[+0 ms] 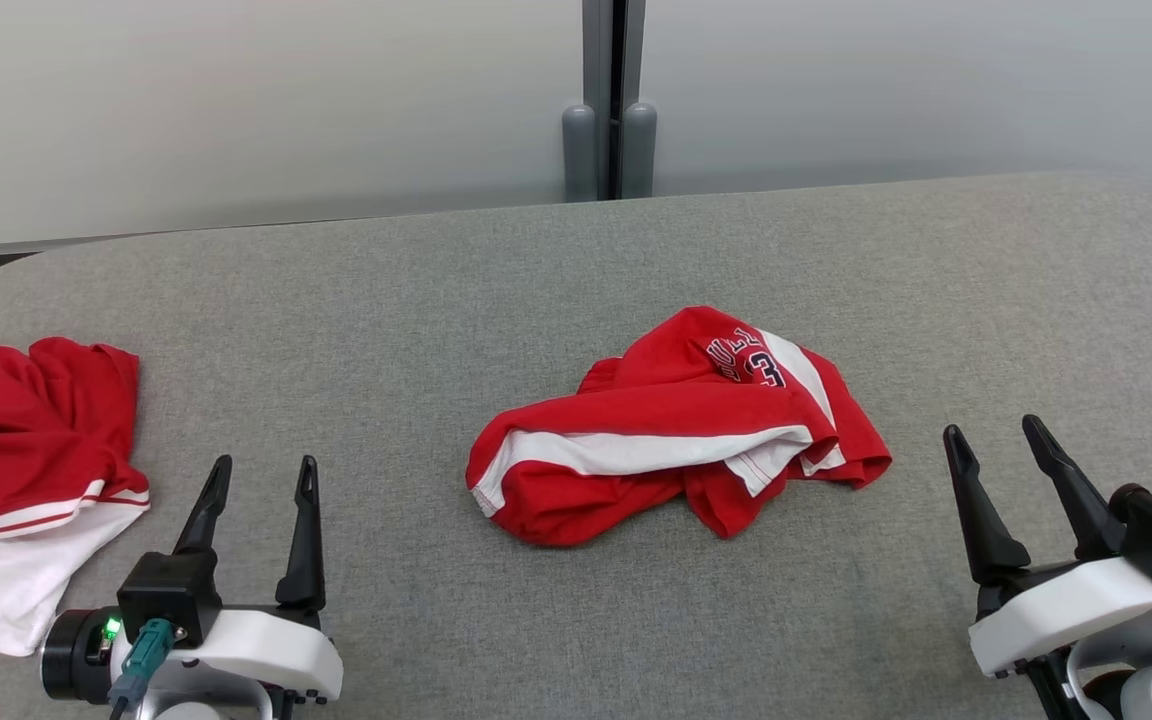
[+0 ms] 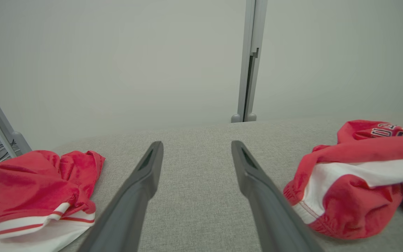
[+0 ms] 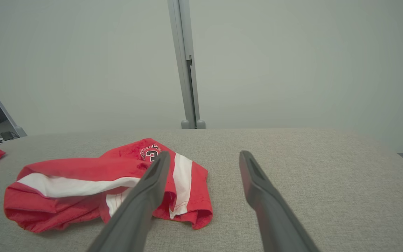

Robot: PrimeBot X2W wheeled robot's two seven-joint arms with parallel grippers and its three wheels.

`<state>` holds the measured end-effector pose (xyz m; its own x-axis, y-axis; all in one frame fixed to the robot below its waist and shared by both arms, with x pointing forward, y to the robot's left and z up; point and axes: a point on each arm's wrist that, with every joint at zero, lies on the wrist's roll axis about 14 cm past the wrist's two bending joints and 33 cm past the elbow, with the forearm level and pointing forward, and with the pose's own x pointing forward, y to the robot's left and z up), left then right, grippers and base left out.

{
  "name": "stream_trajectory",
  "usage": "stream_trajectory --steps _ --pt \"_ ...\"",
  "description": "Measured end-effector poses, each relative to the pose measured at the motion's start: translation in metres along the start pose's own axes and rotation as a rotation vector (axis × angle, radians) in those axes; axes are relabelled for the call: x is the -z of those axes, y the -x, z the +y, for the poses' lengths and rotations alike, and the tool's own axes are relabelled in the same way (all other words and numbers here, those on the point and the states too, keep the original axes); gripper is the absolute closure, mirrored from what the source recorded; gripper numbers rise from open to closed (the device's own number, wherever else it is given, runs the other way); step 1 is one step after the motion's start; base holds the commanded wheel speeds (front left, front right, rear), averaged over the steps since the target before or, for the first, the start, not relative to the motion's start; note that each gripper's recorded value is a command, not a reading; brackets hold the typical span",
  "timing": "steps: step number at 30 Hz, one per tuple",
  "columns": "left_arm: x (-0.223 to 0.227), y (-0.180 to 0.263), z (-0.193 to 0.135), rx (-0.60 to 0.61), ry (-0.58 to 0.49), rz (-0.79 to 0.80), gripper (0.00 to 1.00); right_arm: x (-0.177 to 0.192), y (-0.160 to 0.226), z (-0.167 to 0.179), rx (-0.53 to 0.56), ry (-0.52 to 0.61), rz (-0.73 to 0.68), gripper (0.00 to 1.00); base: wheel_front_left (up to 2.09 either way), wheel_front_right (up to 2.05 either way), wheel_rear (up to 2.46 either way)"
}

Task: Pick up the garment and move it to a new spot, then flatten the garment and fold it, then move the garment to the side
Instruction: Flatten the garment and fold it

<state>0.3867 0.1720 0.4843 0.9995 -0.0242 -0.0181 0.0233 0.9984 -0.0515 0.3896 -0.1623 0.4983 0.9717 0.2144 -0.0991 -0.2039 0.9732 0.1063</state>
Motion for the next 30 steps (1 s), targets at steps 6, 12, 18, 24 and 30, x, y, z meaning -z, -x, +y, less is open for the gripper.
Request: stream_trajectory --steps 6,12,18,24,30 --pt "0.003 0.000 -0.004 0.015 0.002 0.016 0.00 0.000 0.000 0.001 0.001 -0.005 -0.002 0.00 0.00 0.00 0.00" --pt "0.010 -0.007 -0.029 0.104 0.006 0.052 0.00 0.004 -0.003 0.000 0.002 -0.009 0.010 0.00 0.00 0.00 0.00" --pt "0.033 -0.016 -0.077 0.250 0.043 0.156 0.00 0.013 -0.007 0.000 0.000 -0.023 0.036 0.00 0.00 0.00 0.00" --pt "0.068 -0.018 -0.102 0.328 0.076 0.299 0.00 0.025 -0.008 -0.006 0.017 -0.039 0.067 0.00 0.00 0.00 0.00" --pt "0.081 -0.023 -0.110 0.344 0.126 0.343 1.00 0.037 -0.006 -0.005 0.019 -0.056 0.097 0.00 0.00 0.00 0.00"
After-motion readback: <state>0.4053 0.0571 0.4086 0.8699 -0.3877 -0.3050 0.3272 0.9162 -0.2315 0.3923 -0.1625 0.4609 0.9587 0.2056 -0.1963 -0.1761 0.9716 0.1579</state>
